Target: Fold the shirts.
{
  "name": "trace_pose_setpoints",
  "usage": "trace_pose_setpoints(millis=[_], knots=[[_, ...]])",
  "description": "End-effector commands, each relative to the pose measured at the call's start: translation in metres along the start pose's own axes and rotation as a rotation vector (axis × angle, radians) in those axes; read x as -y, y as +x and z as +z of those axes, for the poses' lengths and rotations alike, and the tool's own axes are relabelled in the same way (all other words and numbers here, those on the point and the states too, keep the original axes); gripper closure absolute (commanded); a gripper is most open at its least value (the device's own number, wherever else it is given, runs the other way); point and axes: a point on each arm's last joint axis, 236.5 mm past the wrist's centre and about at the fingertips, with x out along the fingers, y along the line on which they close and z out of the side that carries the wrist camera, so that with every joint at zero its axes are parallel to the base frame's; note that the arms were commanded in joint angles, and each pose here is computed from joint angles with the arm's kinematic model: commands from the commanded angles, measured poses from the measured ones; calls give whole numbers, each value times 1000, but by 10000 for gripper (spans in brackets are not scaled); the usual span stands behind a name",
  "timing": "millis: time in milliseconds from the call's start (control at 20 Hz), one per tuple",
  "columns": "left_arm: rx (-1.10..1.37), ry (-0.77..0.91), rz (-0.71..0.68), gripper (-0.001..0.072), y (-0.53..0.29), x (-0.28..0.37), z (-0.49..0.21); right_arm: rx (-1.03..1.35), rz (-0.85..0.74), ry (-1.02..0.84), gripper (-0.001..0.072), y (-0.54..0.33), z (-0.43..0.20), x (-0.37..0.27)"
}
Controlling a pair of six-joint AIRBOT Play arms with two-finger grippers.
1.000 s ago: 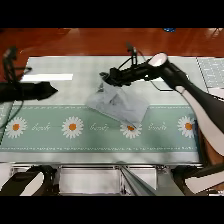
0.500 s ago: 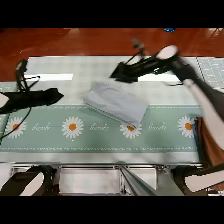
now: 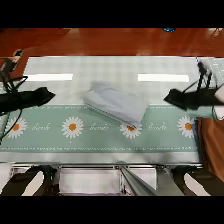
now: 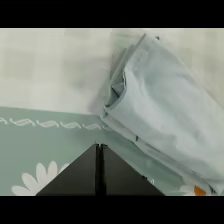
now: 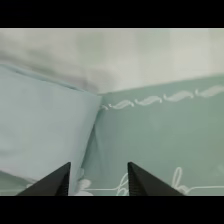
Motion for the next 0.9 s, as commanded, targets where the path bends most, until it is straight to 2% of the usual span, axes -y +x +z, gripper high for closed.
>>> trace_pose_setpoints(millis=[0,300,500,650,700,750,800,850], knots=[[-48,-1,-16,685,15,6,-25,17,112,217,291,48,-36,10],[-84,7,-22,685,24,8,-42,-268,285,309,290,111,-78,-17],[-84,4,-21,685,24,8,-42,-340,339,284,291,127,-74,-32],[-62,2,-18,685,25,7,-37,-385,367,210,302,141,-79,-67],[-52,-13,-18,685,25,7,-35,-398,381,168,332,145,-80,-83],[-50,-20,-18,685,25,7,-34,-406,398,123,451,147,-80,-100],[-52,-21,-17,685,26,7,-34,-407,423,67,602,146,-78,-117],[-56,-22,-17,685,26,7,-35,-392,463,-17,695,141,-71,-138]])
